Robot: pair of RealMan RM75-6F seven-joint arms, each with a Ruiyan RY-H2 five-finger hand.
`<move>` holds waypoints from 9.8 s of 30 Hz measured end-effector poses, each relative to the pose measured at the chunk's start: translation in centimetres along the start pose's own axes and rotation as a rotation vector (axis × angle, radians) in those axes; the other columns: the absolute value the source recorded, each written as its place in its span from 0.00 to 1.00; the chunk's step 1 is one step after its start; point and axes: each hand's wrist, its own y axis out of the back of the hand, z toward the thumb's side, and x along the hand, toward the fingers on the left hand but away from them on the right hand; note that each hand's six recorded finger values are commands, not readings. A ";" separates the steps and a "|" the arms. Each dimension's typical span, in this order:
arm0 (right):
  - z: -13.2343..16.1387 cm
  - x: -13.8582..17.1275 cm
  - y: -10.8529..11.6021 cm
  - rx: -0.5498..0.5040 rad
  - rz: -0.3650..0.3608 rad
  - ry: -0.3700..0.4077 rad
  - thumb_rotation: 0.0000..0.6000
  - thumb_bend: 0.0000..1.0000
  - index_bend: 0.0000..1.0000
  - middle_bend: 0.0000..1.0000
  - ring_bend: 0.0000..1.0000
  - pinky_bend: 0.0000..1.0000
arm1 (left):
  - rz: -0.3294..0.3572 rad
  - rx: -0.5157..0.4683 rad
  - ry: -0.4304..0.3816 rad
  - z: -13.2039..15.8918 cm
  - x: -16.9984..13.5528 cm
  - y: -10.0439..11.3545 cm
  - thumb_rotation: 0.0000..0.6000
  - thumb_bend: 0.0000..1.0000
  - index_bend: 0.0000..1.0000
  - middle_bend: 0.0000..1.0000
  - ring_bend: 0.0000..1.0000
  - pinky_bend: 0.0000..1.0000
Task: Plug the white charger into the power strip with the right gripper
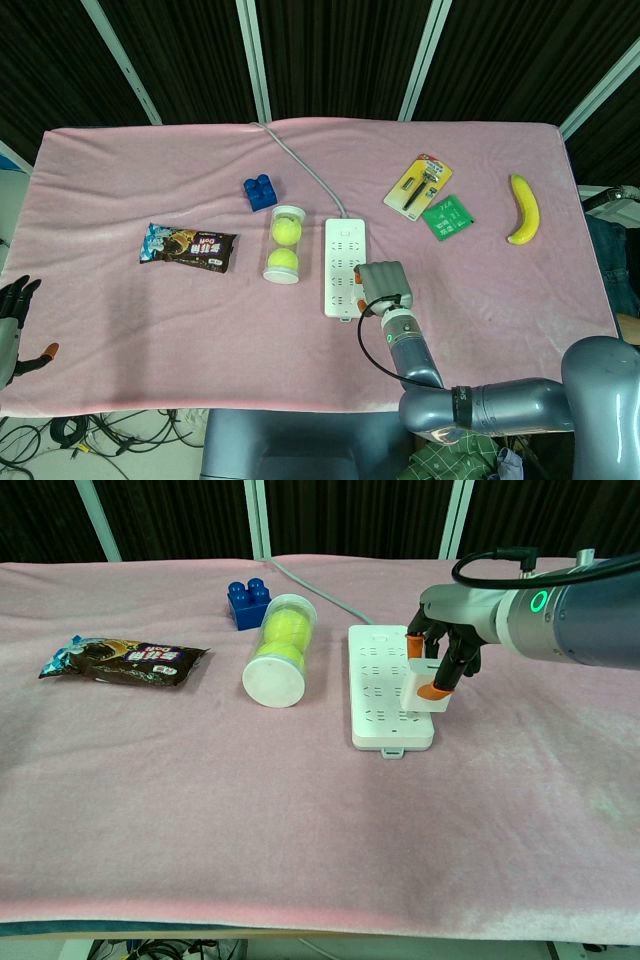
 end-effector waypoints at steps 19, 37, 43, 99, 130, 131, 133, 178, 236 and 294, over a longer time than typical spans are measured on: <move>0.1 -0.3 -0.2 -0.002 0.007 -0.011 1.00 0.31 0.74 0.65 0.66 0.47 | 0.000 -0.002 0.003 -0.1 0.0 0.1 1.00 0.24 0.00 0.00 0.00 0.01; -0.3 -0.3 -0.5 0.000 0.024 -0.014 1.00 0.31 0.74 0.65 0.67 0.47 | -0.001 -0.003 0.010 -0.1 0.0 0.1 1.00 0.24 0.00 0.00 0.00 0.01; -0.2 -0.3 -0.8 -0.003 0.028 -0.003 1.00 0.31 0.75 0.65 0.67 0.47 | -0.003 -0.002 0.011 -0.1 0.1 0.0 1.00 0.24 0.00 0.00 0.00 0.01; -0.5 -0.7 -4.0 0.038 0.019 0.167 1.00 0.40 0.90 0.78 0.78 0.56 | -0.013 0.000 0.022 -0.2 0.1 0.0 1.00 0.24 0.00 0.00 0.00 0.04; -0.2 -1.1 -5.4 0.072 0.042 0.181 1.00 0.47 1.00 0.86 0.85 0.62 | -0.014 0.001 0.020 -0.3 0.0 0.0 1.00 0.24 0.00 0.00 0.00 0.05; -0.2 -1.1 -5.4 0.073 0.043 0.182 1.00 0.47 1.00 0.87 0.86 0.62 | -0.014 0.001 0.019 -0.2 0.0 0.0 1.00 0.24 0.00 0.00 0.00 0.05; -0.2 -1.1 -5.5 0.079 0.044 0.183 1.00 0.47 1.00 0.87 0.86 0.62 | -0.014 0.000 0.020 -0.3 0.0 0.0 1.00 0.24 0.00 0.00 0.00 0.05; -0.4 -1.2 -6.5 0.072 0.093 0.186 1.00 0.38 0.42 0.39 0.53 0.46 | -0.018 -0.001 0.021 -0.3 0.0 0.0 1.00 0.24 0.00 0.00 0.00 0.06; -1.0 0.9 1.0 0.029 -0.073 0.168 1.00 0.51 0.63 0.57 0.64 0.56 | -0.031 0.011 0.028 -0.3 -0.2 -0.1 1.00 0.24 0.00 0.00 0.00 0.07; -1.6 0.1 0.6 -0.052 -0.126 0.172 1.00 0.28 0.25 0.21 0.39 0.42 | -0.032 0.008 0.036 -0.5 0.0 -0.1 1.00 0.24 0.00 0.00 0.00 0.12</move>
